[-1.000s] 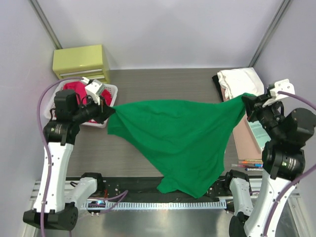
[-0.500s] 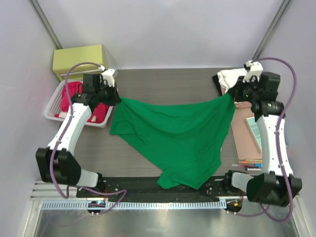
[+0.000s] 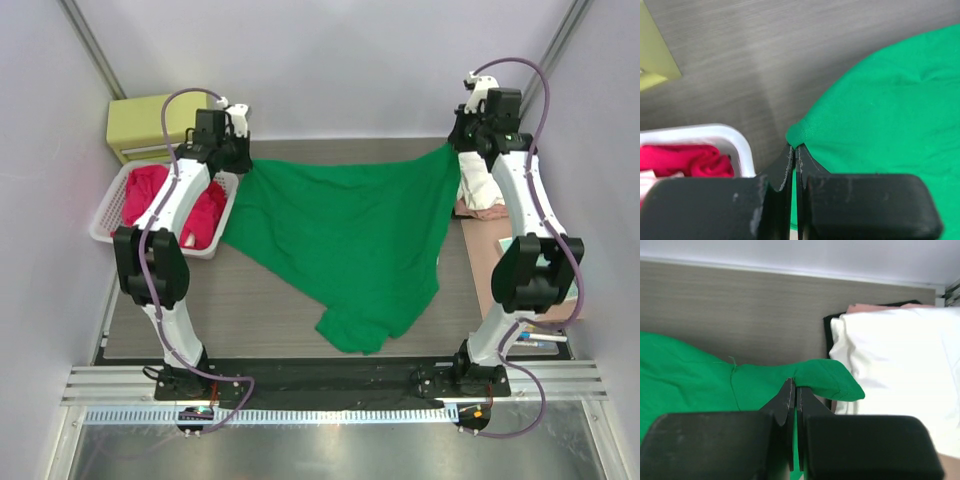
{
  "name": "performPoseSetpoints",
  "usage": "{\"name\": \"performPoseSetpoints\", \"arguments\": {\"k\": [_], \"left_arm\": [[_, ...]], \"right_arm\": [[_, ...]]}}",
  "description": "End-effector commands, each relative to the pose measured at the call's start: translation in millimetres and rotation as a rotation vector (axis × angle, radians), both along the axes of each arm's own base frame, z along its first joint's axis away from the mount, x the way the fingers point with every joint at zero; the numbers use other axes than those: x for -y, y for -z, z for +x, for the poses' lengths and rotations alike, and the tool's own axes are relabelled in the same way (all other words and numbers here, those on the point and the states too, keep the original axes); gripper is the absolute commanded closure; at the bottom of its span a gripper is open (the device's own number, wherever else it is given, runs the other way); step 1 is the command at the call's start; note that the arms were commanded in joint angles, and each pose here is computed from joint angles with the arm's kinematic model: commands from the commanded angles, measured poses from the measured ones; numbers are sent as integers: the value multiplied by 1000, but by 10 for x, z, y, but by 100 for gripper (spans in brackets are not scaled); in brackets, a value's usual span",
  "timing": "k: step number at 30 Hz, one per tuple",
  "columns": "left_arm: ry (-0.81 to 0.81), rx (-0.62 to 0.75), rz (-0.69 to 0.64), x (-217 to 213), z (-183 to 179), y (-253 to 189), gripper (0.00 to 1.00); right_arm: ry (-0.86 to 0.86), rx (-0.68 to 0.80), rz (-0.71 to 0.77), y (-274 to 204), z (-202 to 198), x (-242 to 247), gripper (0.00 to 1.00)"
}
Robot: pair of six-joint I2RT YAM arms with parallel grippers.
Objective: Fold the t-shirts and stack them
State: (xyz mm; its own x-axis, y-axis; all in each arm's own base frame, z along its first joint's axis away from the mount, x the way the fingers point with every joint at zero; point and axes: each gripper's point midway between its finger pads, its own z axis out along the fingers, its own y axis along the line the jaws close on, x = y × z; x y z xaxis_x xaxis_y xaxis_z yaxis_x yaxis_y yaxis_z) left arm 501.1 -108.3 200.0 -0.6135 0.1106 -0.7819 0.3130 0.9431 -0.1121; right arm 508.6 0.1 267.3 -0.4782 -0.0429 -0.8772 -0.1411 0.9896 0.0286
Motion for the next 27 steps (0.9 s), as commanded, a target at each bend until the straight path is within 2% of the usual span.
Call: {"name": "performPoseSetpoints", "arguments": {"k": [1, 2, 9, 10, 11, 12, 13, 14, 15, 17, 19, 21, 22, 23, 24, 26, 27], "left_arm": [[-57, 86, 32, -80, 324, -196, 100], [-60, 86, 31, -75, 368, -186, 100], [-42, 99, 44, -13, 593, -158, 99], [-42, 99, 44, -12, 598, -145, 84], [-34, 120, 77, -55, 626, -153, 61], [-39, 118, 90, -71, 625, -96, 39], [-48, 141, 96, -93, 627, -150, 34], [-46, 175, 106, -111, 667, -190, 31], [-49, 169, 115, -123, 652, -123, 29], [-57, 179, 125, -153, 655, -151, 28], [-76, 189, 140, -199, 646, -205, 27], [-93, 218, 162, -280, 554, -349, 27], [-101, 221, 174, -315, 495, -379, 27], [-100, 220, 176, -329, 410, -429, 27], [-105, 214, 171, -353, 242, -515, 26], [-77, 130, 101, -262, -106, -495, 26], [-54, 113, 59, -207, -338, -557, 26]], "right_arm": [[91, 135, -42, -438, 379, 161, 99], [102, 109, -47, -290, 467, 181, 99], [162, 137, -62, -133, 770, 297, 99], [158, 136, -61, -97, 782, 283, 97], [158, 142, -63, -91, 794, 287, 65], [157, 173, -61, -165, 806, 283, 47], [157, 168, -63, -105, 779, 278, 35], [157, 185, -63, -127, 762, 277, 18], [157, 264, -60, -382, 726, 264, 14], [161, 274, -62, -337, 643, 275, 12], [173, 320, -56, -543, 490, 281, 12], [261, 335, -77, -696, 280, 422, 12], [288, 360, -78, -902, 68, 456, 12], [301, 348, -84, -967, -63, 479, 12], [290, 257, -98, -856, -263, 465, 12], [264, 246, -94, -1107, -662, 402, 12], [207, 180, -86, -1024, -884, 299, 13]]}}
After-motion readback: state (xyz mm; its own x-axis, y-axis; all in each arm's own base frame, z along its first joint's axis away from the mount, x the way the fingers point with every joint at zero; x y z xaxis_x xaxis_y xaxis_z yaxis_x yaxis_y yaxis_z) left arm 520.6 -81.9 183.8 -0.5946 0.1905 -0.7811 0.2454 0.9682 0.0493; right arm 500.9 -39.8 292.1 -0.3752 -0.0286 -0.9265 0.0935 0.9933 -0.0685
